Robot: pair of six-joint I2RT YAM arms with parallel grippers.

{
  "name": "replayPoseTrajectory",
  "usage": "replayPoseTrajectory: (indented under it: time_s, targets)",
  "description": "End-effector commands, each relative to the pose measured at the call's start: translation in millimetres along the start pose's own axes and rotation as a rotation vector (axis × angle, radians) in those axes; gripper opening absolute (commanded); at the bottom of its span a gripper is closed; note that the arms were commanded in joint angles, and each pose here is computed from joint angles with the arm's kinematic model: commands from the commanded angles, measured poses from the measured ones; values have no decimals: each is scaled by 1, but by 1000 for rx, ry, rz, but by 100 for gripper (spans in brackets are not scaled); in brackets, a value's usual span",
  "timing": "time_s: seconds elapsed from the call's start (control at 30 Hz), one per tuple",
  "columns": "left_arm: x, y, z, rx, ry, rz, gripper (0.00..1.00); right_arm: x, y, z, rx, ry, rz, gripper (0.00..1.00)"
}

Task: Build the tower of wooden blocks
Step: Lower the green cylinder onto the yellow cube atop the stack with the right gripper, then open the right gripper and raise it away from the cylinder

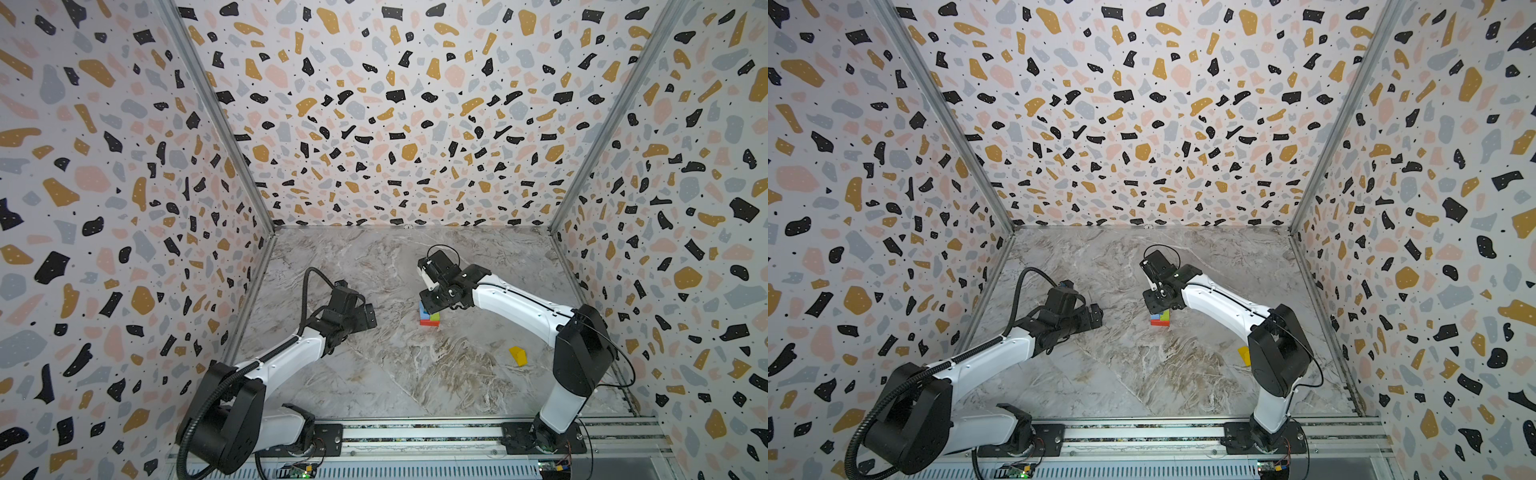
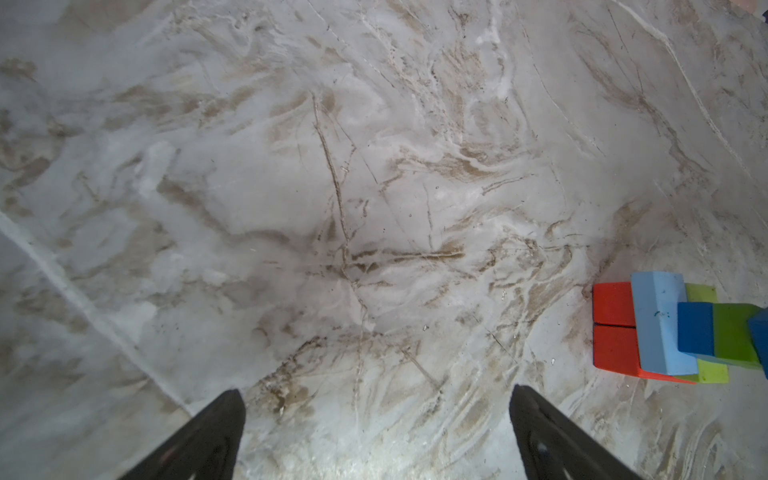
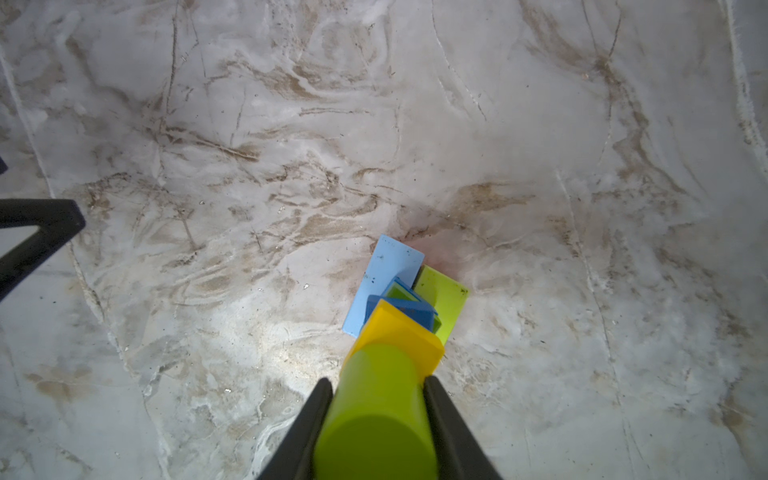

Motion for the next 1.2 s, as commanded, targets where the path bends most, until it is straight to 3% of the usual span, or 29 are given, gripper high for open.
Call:
replayPoseTrajectory:
  time_s: [0.0,0.53,0.9,1.17]
  targets:
    - [-5,1,-3,-15,22,13,100,-4,-9,-6,-13,5,16,44]
    - [-6,-1,-5,-18,26,13,100,-7,-20,-15,-36,7,34,58]
    - [-16,-14,-16,-43,28,29,100,-13,-50,-26,-84,7,57,66]
    - [-22,-26,-22,-56,39,44,100,-28,-85,-18,-132,56,81,65]
Point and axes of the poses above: each gripper's point midway between its finger pads, its own y axis out along the fingers, its own x axis along the line the jaws close on, z = x × y, the point moved 1 cm from there along -y, back along the fingers, and after that the axes turned 15 degrees about -y, right-handed, at the moved point
